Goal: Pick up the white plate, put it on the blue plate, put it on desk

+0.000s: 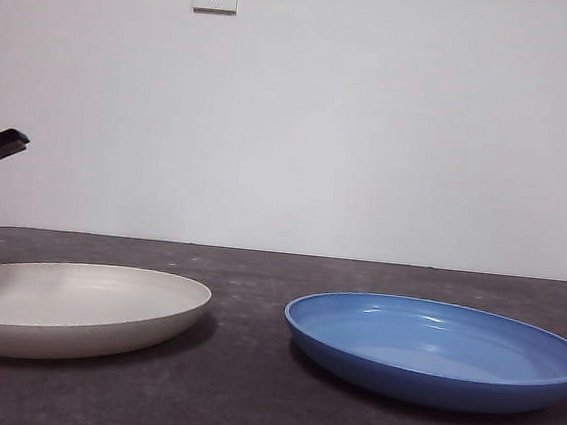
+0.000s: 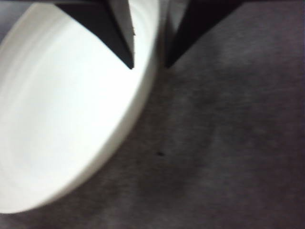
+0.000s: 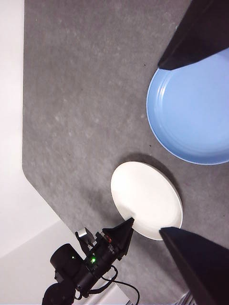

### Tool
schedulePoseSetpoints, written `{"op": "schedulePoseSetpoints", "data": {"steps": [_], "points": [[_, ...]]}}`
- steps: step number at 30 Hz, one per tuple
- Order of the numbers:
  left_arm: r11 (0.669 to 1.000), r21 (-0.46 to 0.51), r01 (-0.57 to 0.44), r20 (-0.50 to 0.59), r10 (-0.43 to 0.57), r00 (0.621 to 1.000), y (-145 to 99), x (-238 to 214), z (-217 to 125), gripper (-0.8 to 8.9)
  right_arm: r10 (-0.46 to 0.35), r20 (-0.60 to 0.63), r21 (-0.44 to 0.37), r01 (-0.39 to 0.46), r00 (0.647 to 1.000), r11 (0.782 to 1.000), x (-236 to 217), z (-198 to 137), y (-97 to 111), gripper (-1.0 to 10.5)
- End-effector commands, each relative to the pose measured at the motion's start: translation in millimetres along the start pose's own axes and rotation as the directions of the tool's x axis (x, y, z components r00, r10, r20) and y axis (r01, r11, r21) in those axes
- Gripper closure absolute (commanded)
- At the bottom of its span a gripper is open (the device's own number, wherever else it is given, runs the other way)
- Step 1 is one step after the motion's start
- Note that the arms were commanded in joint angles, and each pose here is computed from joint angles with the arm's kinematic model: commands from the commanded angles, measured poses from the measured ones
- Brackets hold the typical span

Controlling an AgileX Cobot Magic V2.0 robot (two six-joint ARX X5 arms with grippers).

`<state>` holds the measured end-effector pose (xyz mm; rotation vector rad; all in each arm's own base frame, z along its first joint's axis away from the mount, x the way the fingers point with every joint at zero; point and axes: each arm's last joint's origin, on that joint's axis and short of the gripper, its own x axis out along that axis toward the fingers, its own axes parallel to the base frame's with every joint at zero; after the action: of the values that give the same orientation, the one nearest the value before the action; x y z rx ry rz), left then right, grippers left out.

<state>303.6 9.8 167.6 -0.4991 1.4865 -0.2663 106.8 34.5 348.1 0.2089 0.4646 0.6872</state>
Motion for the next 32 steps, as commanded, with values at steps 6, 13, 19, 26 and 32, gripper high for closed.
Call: {"op": "schedulePoseSetpoints", "data": {"steps": [6, 13, 19, 26, 32], "points": [[1.0, 0.006, -0.024, 0.003, 0.024, 1.0, 3, 5, 5, 8.04, 0.006, 0.018, -0.003, -0.006, 1.0, 1.0, -2, 5, 2, 3.9], [1.0, 0.012, -0.022, 0.015, 0.022, 1.0, -2, -4, 7, 8.04, 0.006, 0.017, 0.001, -0.006, 1.0, 1.0, -2, 4, 2, 3.9], [0.999, 0.035, -0.015, 0.008, 0.015, 1.0, -30, -28, 10, 8.04, 0.002, -0.01, 0.023, -0.001, 1.0, 1.0, -6, 2, 5, 3.9], [0.99, 0.142, -0.009, -0.049, 0.016, 0.999, -82, -41, 8, 8.04, -0.001, -0.014, 0.016, 0.001, 1.0, 1.0, -19, 10, 13, 3.9], [0.966, 0.26, 0.014, -0.057, 0.001, 0.998, -136, -37, -1, 8.04, -0.098, 0.002, -0.02, 0.098, 0.995, 0.995, -37, 20, 23, 3.9]]}}
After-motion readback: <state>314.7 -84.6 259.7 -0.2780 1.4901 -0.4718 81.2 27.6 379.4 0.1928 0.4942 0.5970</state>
